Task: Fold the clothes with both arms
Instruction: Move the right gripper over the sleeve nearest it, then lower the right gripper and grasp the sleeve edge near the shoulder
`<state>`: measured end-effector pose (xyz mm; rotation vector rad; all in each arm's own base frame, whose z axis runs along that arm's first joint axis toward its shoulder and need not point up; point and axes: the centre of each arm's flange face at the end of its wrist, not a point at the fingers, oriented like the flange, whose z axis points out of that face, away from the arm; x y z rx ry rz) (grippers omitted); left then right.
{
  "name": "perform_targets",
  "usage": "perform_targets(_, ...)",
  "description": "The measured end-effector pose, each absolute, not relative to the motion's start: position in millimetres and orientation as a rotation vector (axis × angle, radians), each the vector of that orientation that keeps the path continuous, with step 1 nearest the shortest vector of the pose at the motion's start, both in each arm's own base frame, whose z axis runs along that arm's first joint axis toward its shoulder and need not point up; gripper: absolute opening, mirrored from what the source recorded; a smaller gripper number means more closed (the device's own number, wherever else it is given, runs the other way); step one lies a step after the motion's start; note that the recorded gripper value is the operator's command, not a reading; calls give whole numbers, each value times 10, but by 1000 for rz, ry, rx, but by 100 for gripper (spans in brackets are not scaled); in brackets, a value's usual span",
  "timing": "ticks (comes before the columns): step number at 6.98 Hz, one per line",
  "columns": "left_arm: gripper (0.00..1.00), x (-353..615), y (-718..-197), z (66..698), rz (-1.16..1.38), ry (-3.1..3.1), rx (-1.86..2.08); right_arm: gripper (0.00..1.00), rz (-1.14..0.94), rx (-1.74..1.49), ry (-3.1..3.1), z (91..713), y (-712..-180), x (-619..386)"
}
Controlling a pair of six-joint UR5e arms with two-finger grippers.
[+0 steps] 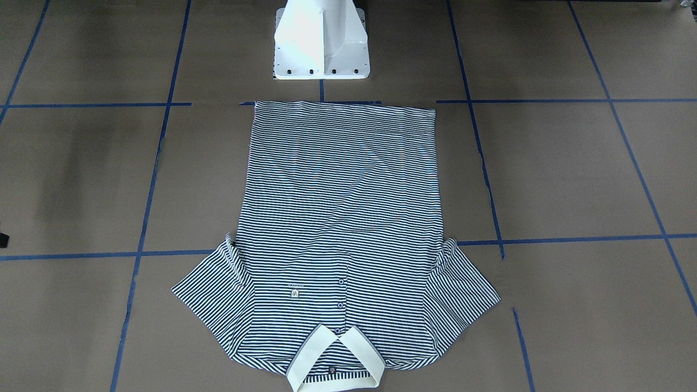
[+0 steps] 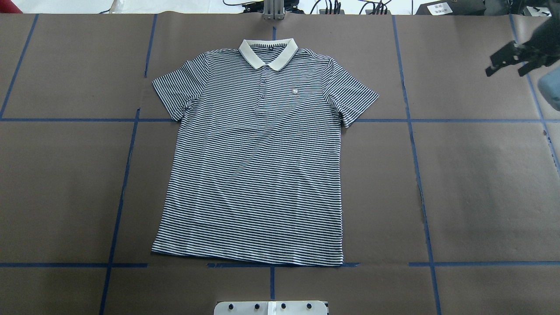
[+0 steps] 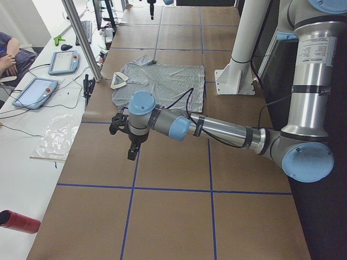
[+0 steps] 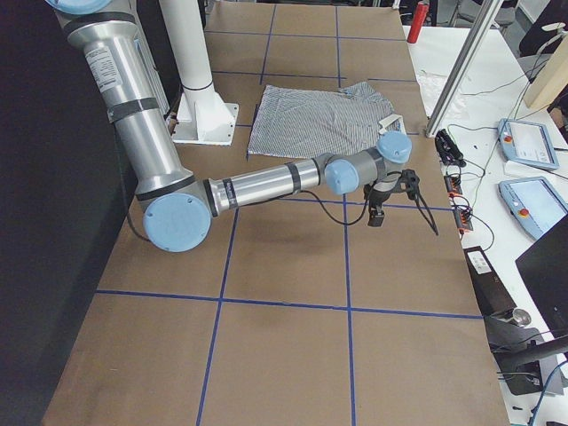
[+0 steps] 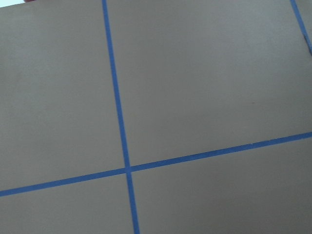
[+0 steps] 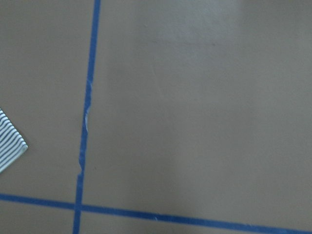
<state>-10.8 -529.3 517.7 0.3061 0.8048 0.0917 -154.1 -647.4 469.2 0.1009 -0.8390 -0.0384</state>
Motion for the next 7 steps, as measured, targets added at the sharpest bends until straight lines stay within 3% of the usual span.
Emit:
perform_targets(3,100,495,-5708,4732,148,837,313,100,96,191,-883,4319,-6720,-2894)
perform_targets(7,100,724,-5845,4671,191,857,361,98,103,220,-870,4184,-6535,-4086)
